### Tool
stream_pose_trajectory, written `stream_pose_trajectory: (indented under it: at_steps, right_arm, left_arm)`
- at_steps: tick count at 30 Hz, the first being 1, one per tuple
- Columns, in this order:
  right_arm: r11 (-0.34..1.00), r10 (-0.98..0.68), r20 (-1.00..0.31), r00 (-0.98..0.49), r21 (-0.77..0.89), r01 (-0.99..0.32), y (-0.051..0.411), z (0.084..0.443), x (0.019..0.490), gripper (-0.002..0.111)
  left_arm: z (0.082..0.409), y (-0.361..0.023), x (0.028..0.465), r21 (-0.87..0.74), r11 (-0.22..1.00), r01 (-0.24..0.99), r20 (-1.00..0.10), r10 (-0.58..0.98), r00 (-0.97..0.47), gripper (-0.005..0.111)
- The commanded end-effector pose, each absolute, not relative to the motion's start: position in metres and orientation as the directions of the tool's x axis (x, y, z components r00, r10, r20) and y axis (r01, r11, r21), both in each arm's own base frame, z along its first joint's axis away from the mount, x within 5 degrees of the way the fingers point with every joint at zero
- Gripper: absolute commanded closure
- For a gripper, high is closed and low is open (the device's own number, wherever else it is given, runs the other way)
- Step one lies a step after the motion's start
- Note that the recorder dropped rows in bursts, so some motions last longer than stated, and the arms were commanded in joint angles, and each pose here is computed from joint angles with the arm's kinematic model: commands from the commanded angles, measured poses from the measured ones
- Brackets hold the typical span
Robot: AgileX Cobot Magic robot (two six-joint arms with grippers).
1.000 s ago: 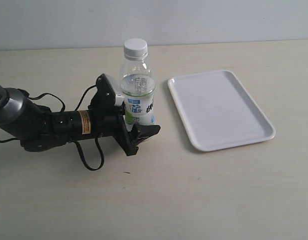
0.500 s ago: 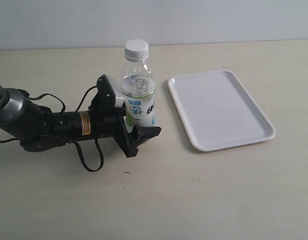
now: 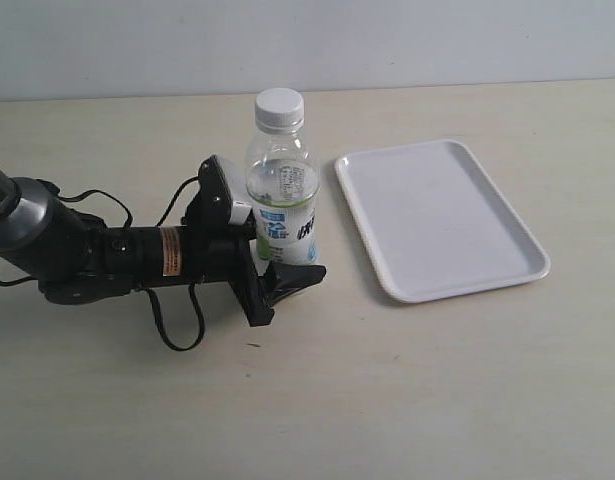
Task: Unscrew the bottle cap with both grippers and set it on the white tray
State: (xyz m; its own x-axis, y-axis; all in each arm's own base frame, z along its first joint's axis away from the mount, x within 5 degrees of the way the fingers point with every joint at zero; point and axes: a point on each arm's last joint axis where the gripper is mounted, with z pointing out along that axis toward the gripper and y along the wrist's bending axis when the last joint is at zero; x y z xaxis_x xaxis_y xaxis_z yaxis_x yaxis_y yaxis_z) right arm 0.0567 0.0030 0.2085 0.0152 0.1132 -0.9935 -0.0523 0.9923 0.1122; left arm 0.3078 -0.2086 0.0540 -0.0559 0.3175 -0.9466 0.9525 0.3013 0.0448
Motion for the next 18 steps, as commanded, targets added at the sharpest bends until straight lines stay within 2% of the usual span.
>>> stream_pose_trajectory:
  at_steps: [1, 4, 10, 13, 18]
  right_arm:
    - [0.963, 0.264, -0.961, 0.079, 0.259, -0.068, 0.003, 0.214, 0.056, 0.024]
    - [0.866, 0.500, -0.859, 0.111, 0.492, -0.096, 0.001, 0.218, 0.056, 0.024]
    - [0.695, 0.715, -0.654, 0.245, 0.701, -0.157, -0.008, 0.231, 0.053, 0.024]
    - [0.614, 0.785, -0.568, 0.248, 0.768, -0.183, -0.009, 0.232, 0.052, 0.024]
    - [0.611, 0.784, -0.553, 0.281, 0.766, -0.199, -0.011, 0.235, 0.051, 0.024]
  left_arm:
    - [0.067, -0.213, 0.308, 0.034, 0.289, 0.957, -0.967, 0.252, -0.041, 0.107]
    - [0.078, -0.213, 0.310, 0.020, 0.300, 0.954, -0.970, 0.239, -0.055, 0.107]
    - [0.077, -0.212, 0.311, 0.010, 0.315, 0.949, -0.948, 0.304, -0.090, 0.107]
    - [0.077, -0.212, 0.311, 0.011, 0.315, 0.949, -0.948, 0.306, -0.091, 0.107]
    - [0.077, -0.212, 0.311, 0.009, 0.315, 0.949, -0.948, 0.304, -0.092, 0.107]
